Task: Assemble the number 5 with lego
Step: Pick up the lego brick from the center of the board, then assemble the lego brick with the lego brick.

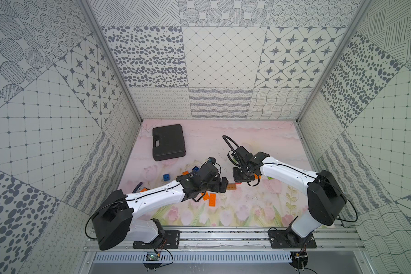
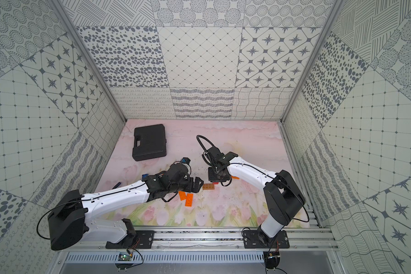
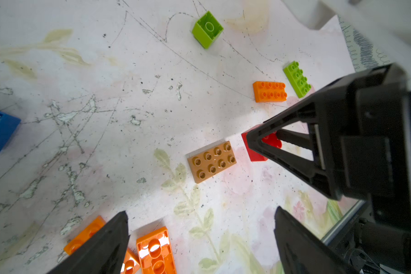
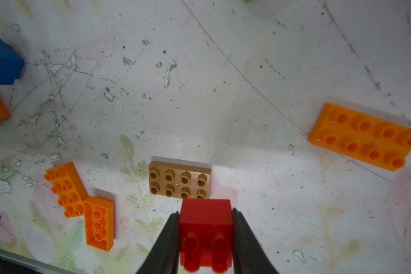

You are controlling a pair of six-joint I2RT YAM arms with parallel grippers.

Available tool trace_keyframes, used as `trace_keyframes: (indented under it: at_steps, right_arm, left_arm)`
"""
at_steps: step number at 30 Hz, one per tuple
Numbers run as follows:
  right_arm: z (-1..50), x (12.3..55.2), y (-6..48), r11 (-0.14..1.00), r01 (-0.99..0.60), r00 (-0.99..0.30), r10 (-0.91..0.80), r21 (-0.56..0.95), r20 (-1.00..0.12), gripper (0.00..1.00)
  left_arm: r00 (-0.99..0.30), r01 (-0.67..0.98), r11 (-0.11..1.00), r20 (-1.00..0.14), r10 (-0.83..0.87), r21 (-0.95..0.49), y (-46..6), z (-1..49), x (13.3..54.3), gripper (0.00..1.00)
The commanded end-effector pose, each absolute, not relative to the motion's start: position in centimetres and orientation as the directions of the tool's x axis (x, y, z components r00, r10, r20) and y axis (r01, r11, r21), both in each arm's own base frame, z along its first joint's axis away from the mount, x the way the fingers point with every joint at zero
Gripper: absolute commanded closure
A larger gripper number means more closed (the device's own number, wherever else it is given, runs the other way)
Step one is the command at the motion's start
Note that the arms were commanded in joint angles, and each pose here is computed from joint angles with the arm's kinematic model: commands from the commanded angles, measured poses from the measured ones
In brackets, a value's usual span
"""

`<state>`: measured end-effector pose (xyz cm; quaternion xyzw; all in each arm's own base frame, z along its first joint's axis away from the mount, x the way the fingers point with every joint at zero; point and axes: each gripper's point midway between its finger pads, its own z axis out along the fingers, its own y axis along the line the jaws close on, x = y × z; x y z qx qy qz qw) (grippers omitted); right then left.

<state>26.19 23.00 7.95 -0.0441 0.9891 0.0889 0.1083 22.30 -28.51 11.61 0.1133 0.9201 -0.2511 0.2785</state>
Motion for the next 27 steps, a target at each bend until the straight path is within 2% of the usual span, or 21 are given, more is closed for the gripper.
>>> trace_keyframes:
  at_steps: [1, 27]
  right_arm:
    - [7.0, 25.9, 23.5, 0.985, -0.073, -0.979, -0.041, 0.156, -0.198, 0.67]
    - [5.4, 26.1, 25.4, 0.987, -0.080, -0.982, -0.054, 0.141, -0.179, 0.68]
  left_arm:
    - [-0.783, 0.305, 0.854, -0.622, -0.027, -0.421, -27.4, 12.8, 23.3, 0.01]
    - [-0.786, 0.287, 0.852, -0.616, -0.052, -0.439, -26.1, 12.6, 23.1, 0.01]
